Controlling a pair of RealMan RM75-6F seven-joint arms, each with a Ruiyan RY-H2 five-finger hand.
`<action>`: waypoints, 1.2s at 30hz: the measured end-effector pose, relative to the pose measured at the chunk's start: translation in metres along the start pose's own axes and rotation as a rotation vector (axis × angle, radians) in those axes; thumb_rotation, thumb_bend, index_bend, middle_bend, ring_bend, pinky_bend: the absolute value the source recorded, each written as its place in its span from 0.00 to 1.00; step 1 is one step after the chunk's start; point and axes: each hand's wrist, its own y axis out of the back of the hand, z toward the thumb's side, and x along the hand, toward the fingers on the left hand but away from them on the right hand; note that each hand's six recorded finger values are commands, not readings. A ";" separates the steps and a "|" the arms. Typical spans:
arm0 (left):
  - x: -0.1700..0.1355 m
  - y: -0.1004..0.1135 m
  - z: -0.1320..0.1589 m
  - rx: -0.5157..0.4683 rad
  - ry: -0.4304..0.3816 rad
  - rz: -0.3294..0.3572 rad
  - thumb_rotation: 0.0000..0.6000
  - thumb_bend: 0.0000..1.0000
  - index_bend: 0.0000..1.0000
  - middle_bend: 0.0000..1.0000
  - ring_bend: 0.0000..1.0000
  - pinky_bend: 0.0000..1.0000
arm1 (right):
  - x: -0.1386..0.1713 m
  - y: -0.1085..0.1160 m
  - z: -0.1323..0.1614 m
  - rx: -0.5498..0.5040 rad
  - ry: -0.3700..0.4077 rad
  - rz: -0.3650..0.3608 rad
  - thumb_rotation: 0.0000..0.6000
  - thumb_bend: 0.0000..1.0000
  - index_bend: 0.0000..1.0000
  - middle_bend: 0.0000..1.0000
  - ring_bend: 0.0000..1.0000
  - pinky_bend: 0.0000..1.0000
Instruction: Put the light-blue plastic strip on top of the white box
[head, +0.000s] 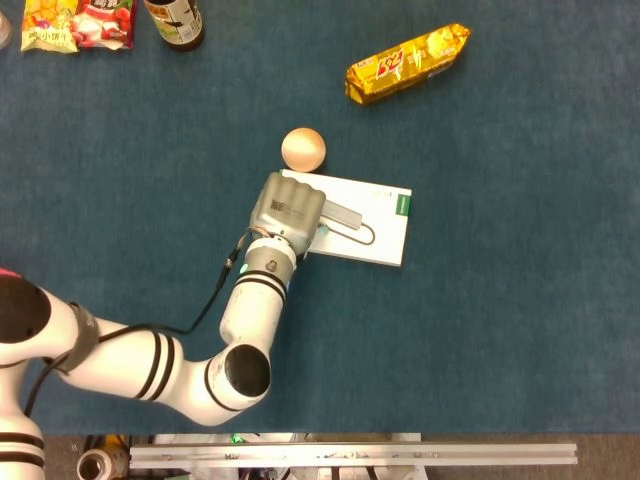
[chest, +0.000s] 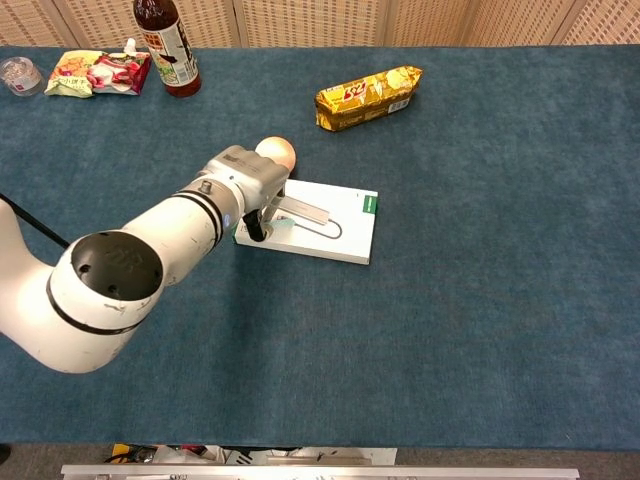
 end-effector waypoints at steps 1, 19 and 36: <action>0.000 0.000 0.000 0.001 0.002 -0.002 0.73 0.38 0.52 1.00 0.99 1.00 | 0.000 0.000 0.000 0.000 -0.001 0.000 0.86 0.27 0.26 0.42 0.35 0.38; 0.008 0.009 -0.002 -0.005 0.022 0.000 0.67 0.38 0.47 1.00 0.99 1.00 | 0.002 0.001 -0.001 0.004 -0.006 -0.001 0.86 0.27 0.26 0.42 0.35 0.38; 0.020 0.016 -0.002 -0.013 0.065 0.020 0.66 0.38 0.45 1.00 0.99 1.00 | 0.005 0.001 -0.005 0.004 -0.016 0.004 0.86 0.27 0.26 0.42 0.35 0.38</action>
